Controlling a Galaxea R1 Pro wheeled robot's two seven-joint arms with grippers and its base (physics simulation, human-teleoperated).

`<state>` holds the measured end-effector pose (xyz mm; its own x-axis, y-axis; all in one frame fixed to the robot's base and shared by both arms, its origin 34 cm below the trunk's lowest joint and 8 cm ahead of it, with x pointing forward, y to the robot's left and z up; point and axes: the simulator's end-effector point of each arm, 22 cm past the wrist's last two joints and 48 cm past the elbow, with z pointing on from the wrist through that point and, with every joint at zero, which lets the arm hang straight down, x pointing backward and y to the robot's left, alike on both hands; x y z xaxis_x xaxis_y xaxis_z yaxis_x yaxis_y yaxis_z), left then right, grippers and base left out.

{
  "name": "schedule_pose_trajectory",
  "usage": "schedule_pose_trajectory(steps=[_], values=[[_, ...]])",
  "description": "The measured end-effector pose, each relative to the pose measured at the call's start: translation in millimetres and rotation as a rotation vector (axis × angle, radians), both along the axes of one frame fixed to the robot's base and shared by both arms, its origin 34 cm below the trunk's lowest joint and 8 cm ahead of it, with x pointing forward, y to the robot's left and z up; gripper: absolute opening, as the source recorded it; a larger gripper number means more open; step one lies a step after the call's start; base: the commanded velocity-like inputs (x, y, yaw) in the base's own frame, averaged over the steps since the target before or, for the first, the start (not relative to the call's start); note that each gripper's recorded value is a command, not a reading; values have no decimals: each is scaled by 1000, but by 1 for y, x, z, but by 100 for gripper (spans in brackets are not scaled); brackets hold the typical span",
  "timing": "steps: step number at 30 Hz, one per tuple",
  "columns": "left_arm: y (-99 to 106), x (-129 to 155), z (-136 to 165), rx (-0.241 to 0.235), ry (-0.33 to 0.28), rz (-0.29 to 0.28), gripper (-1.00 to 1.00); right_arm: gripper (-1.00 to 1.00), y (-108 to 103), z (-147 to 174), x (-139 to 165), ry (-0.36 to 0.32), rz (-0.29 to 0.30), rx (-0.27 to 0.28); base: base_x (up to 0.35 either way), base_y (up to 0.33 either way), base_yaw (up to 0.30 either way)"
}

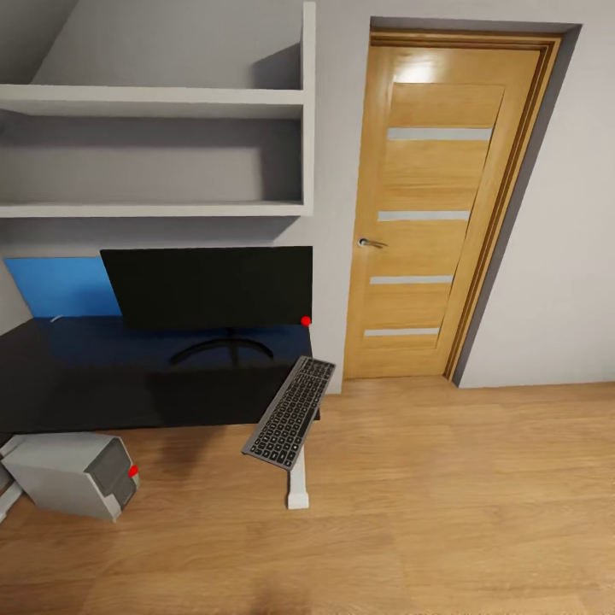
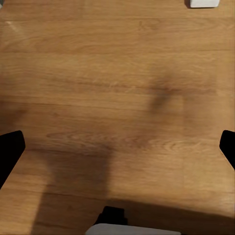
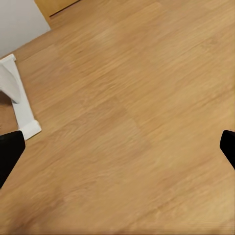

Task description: In the bedroom, organize the workspace by keeping the computer under the desk, ensuring the monitor is on the desk, placing the keyboard on the desk next to the monitor, placing the mouse on the desk next to the keyboard, moving the folder from the swivel chair onto the desk next to the mouse, stacking the notebook on top of the folder with the pen on top of the notebook, and positioning the swivel chair next to the desk.

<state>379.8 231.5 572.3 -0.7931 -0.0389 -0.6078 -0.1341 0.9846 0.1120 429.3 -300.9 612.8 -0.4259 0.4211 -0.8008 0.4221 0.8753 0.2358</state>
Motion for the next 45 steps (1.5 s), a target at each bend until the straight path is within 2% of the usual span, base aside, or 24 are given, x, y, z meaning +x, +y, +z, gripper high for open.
schedule_pose_trajectory(steps=[8,19,34,45], values=[[0,0,0,-1,0,0,100,100,0,0,0,0,-1,0,0,0,-23],[-1,0,0,-1,1,-1,100,100,-2,0,0,1,-2,-2,7,0,-245],[-1,-1,-1,-1,7,-2,100,100,-7,-6,-10,27,-8,-9,251,-73,-269],[-3,-1,-1,-3,6,-2,100,100,-7,-6,-11,28,-7,-9,70,-17,-270]])
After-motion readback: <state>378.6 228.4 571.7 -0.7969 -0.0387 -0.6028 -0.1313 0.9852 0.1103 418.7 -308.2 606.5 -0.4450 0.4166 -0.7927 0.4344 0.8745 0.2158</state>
